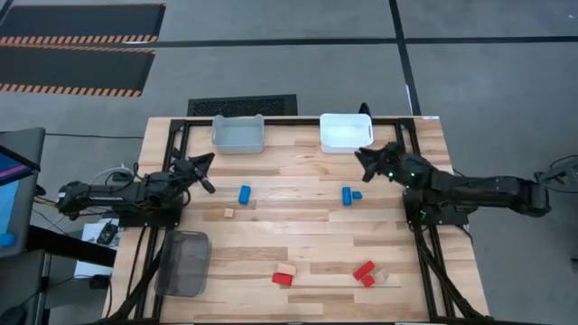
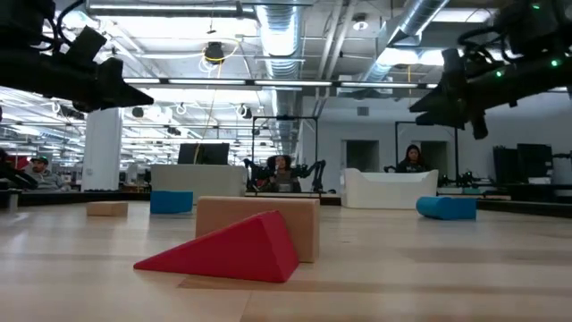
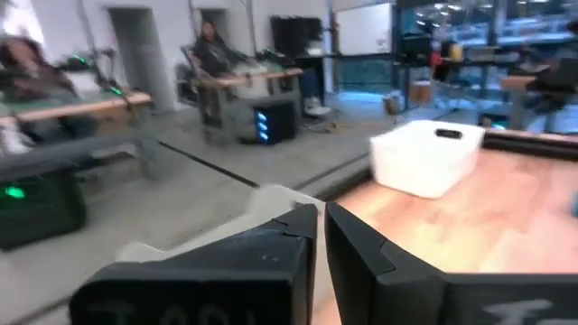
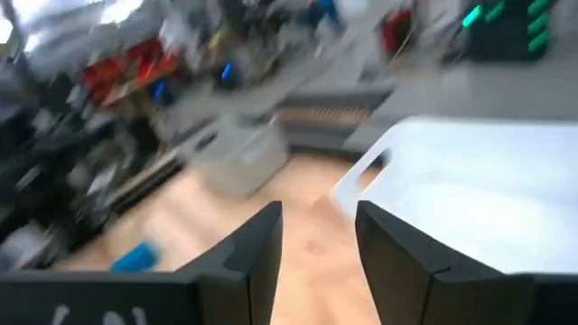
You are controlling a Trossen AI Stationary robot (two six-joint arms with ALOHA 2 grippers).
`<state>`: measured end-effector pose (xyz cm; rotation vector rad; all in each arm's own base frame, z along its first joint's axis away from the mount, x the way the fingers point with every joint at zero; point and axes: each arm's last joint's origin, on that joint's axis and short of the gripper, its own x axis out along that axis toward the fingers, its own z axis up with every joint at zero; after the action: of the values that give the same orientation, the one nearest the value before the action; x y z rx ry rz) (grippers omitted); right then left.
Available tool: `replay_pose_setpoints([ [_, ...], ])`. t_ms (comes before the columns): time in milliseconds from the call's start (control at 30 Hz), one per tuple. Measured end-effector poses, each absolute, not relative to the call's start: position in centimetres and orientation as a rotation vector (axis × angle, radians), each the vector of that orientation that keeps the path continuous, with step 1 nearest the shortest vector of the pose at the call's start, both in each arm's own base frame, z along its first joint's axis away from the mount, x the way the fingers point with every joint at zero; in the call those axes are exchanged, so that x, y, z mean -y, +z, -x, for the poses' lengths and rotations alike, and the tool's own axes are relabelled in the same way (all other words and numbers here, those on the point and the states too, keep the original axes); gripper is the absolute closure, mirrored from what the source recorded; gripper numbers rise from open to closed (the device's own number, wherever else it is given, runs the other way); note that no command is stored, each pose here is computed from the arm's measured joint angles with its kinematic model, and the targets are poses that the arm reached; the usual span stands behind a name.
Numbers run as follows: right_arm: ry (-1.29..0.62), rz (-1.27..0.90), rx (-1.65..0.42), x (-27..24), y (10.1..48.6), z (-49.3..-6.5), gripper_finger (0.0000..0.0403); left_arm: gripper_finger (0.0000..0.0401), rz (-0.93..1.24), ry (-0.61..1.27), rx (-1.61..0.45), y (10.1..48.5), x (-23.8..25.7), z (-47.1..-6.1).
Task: Sort & place blocks by color
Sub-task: Put the blue triangle block into the gray bin
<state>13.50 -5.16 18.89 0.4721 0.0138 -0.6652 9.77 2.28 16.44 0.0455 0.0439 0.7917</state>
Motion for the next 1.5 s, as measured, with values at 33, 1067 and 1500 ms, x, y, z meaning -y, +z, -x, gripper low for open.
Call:
replay_pose_setpoints([
  [33, -0.640, -0.466, -0.076, 5.0, 19.0, -13.8, 0.0231, 0.0380, -0.040, 0.755, -0.070, 16.1, -2.2, -9.9],
  [1067, -0.631, -0.127, -0.772, 2.3, 24.3, -18.9, 0.0248, 0.0353, -0.039, 0.814, -0.039, 16.6, -1.4, -10.8],
  [1500, -0.605, -0.243, -0.955, 2.3, 21.9, -19.5, 0.0245, 0.0324, 0.012, 0.665, -0.092, 15.8, -0.8, -11.0],
])
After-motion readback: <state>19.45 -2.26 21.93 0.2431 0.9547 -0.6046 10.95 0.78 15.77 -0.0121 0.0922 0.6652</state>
